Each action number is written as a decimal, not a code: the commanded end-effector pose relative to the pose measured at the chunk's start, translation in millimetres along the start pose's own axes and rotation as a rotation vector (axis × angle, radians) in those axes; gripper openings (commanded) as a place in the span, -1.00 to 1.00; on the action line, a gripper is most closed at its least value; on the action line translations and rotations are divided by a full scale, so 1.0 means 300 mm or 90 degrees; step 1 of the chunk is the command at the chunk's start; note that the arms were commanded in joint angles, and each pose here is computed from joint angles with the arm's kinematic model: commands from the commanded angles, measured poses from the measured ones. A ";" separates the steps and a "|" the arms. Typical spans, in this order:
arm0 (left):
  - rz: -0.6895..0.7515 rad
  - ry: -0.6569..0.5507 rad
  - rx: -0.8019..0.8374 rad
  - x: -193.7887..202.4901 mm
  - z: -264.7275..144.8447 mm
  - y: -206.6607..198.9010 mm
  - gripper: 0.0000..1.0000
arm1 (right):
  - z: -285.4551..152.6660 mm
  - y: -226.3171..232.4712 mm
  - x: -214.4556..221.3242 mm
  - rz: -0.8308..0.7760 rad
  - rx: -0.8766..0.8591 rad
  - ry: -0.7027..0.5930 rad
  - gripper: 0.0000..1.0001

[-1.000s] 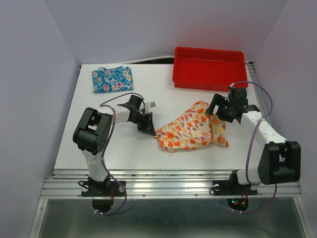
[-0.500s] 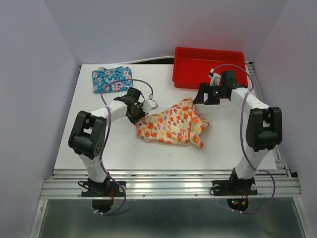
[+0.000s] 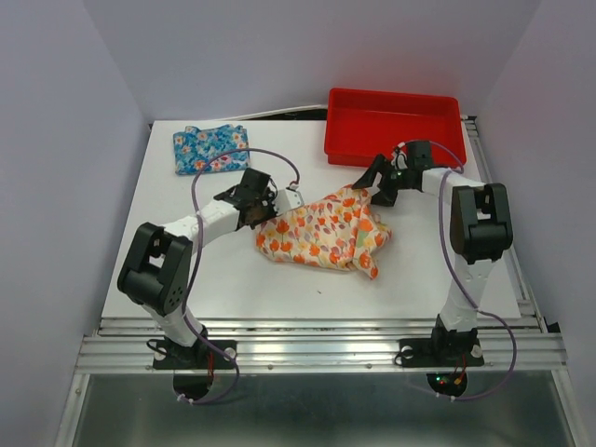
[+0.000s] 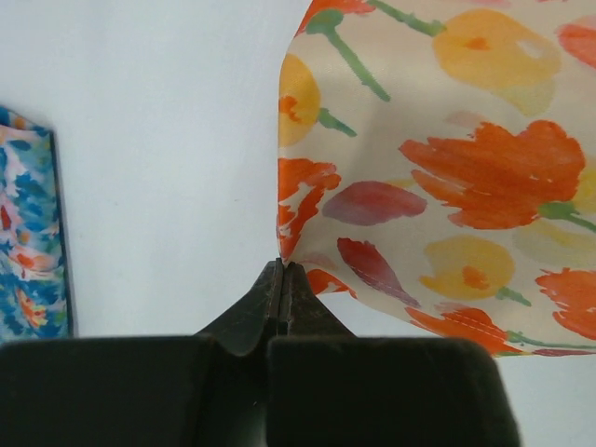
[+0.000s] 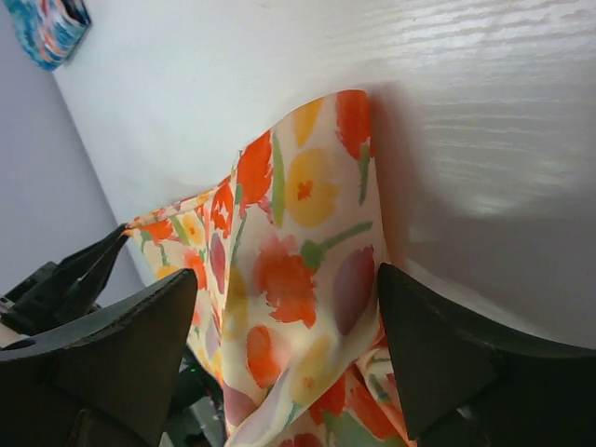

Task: Fold and stack the skirts
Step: Flatten the skirt out

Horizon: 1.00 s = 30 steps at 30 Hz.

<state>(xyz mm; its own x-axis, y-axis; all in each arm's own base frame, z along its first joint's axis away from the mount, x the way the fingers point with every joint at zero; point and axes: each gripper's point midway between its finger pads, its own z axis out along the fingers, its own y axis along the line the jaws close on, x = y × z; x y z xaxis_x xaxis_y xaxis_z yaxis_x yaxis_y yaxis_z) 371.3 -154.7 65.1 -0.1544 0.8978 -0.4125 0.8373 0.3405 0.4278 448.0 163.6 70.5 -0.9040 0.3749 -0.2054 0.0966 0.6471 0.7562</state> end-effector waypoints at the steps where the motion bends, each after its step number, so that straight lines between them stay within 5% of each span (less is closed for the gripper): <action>1: -0.005 -0.038 -0.085 -0.044 -0.058 0.088 -1.00 | 0.040 0.072 0.044 0.073 -0.073 0.030 0.52; 8: -0.058 -0.036 -0.126 -0.054 -0.091 0.144 -0.88 | 0.039 0.119 0.011 0.043 -0.111 0.027 -0.48; 14: -0.266 -0.121 -0.087 -0.039 -0.195 0.260 0.23 | -0.056 0.216 -0.003 -0.076 -0.146 -0.008 -0.99; 21: -0.571 -0.239 0.122 0.027 -0.244 0.192 0.46 | -0.116 0.258 0.025 -0.174 -0.167 -0.004 -0.99; 30: -0.812 -0.187 0.329 0.080 -0.047 -0.063 0.47 | -0.161 0.288 0.039 -0.250 -0.176 0.003 -0.99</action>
<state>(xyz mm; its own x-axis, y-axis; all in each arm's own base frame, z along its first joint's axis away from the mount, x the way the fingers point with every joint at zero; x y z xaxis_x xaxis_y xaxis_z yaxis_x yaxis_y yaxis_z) 359.2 -111.5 70.4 -0.7982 0.0582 -0.5996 0.4202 0.7670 -0.4848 429.8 187.3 131.2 -0.8938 0.2039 -0.3995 -0.2303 0.5559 0.7987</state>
